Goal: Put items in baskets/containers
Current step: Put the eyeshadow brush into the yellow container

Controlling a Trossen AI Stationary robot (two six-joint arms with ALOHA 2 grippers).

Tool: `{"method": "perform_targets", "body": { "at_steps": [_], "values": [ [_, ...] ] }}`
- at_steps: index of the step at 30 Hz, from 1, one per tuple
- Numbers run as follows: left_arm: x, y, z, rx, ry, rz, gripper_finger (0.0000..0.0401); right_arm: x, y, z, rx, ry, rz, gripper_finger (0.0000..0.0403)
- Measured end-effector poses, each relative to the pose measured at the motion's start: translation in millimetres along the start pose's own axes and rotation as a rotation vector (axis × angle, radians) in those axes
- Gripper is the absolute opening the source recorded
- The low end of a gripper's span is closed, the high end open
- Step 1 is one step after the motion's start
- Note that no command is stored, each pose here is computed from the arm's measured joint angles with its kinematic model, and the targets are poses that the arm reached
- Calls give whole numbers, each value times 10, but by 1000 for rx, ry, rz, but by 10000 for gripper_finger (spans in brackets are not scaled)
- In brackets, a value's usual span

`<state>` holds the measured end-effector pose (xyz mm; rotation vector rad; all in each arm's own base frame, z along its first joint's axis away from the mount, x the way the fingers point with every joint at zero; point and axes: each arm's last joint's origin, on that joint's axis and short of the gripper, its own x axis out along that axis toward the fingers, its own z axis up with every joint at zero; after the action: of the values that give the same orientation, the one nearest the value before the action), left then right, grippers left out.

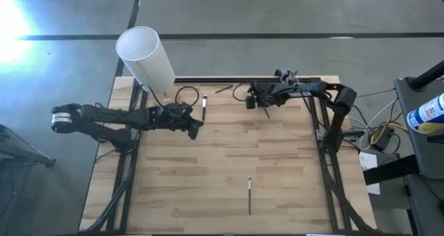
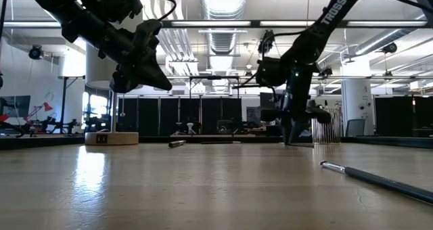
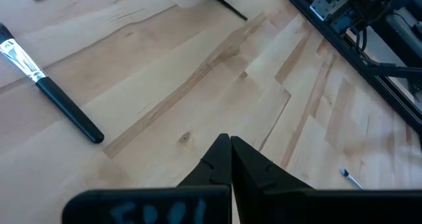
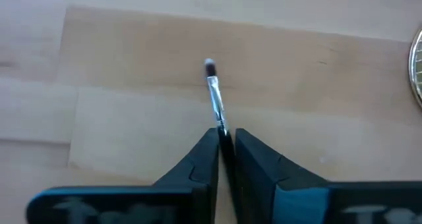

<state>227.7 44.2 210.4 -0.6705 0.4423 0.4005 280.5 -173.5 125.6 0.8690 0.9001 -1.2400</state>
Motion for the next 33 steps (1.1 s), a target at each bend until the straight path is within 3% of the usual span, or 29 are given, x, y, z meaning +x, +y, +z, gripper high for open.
{"method": "perform_targets", "body": {
  "at_steps": [7,13,20,27,33],
  "values": [
    [-3,-14,6,-23,5,-27,0,-93,184,-191,-89,40,78,13],
    [-58,-101,109,-31,-78,-138,0,-347,353,-296,-178,74,227,10],
    [-214,-232,269,-38,-210,-308,0,-898,471,-353,-198,-78,432,9],
    [-333,-314,382,-76,-319,-417,3,-1570,517,-373,-199,-340,642,9],
    [-354,-324,396,-74,-333,-430,19,-2053,324,-317,-174,-590,642,9]
  ]
}}
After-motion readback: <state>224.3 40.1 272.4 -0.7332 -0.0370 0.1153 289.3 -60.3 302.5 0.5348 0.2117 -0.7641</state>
